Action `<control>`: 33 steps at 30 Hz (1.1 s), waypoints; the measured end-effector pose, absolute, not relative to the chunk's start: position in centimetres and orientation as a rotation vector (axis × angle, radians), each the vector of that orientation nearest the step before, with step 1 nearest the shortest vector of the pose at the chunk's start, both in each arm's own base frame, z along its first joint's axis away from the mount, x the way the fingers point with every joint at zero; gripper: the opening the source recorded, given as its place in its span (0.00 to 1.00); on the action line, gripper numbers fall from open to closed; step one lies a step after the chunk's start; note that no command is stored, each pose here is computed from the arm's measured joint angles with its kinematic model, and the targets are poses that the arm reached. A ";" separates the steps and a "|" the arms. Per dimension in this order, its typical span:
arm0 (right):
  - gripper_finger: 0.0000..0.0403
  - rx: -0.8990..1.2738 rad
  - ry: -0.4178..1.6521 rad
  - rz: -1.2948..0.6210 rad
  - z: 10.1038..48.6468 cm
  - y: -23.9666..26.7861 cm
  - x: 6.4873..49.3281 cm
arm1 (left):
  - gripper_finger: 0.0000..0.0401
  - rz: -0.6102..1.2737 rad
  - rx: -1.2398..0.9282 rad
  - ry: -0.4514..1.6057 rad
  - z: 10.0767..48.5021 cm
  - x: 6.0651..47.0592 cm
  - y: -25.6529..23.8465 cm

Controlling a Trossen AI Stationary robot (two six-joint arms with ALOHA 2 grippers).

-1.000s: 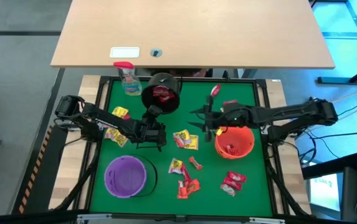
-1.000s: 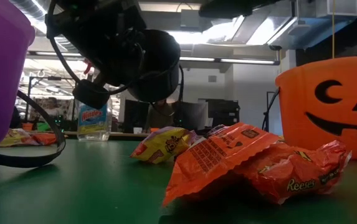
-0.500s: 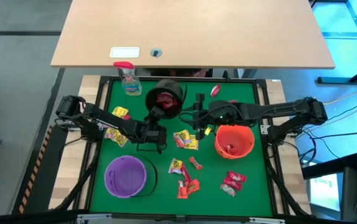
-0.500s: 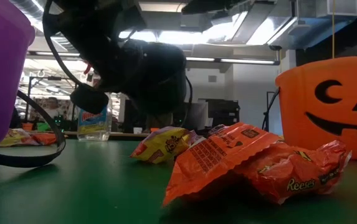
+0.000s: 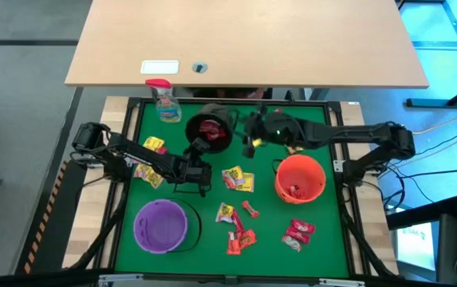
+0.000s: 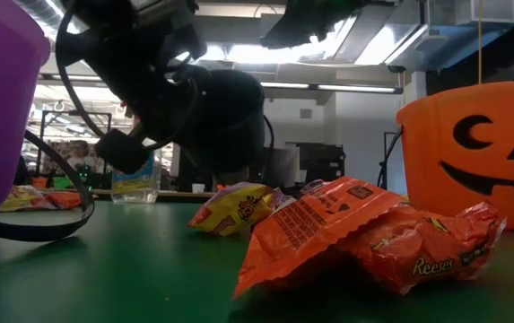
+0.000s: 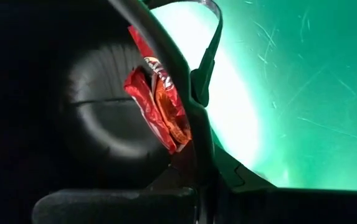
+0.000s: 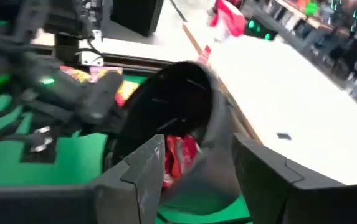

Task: Sort candy
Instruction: Remove the orange candy from the black bucket

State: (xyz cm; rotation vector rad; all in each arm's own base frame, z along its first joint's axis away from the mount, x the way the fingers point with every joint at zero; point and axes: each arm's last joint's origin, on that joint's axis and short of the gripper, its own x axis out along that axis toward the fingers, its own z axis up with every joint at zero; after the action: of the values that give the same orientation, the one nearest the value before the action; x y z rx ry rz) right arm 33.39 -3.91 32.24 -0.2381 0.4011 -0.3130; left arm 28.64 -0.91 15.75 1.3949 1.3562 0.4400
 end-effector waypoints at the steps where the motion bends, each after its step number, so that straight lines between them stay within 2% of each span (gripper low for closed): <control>1: 0.46 -0.216 0.390 -0.312 32.1 -4.4 33.6 | 0.00 0.439 1.395 1.356 15.7 28.6 -0.9; 6: 0.46 -0.106 0.314 -0.276 31.8 -6.5 34.4 | 0.00 0.436 1.415 1.355 15.8 28.8 -0.9; 14: 0.46 -0.042 0.349 -0.261 29.8 -7.3 35.6 | 0.00 0.439 1.434 1.353 15.9 28.9 -0.9; 25: 0.45 -0.009 0.415 -0.416 28.6 -7.8 35.8 | 0.00 0.468 1.458 1.361 16.0 28.9 -0.9; 29: 0.38 -0.014 0.418 -0.433 28.5 -7.8 35.8 | 0.00 0.461 1.456 1.356 16.0 28.9 -1.0; 33: 0.20 -0.037 0.423 -0.428 28.5 -7.8 35.8 | 0.00 0.463 1.448 1.348 16.0 29.0 -1.0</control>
State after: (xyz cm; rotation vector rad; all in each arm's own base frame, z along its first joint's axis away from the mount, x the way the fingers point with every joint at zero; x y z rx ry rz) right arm 35.80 -7.83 28.54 -0.0366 0.4228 -0.4277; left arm 28.96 -1.04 16.01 1.4480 1.3478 0.4634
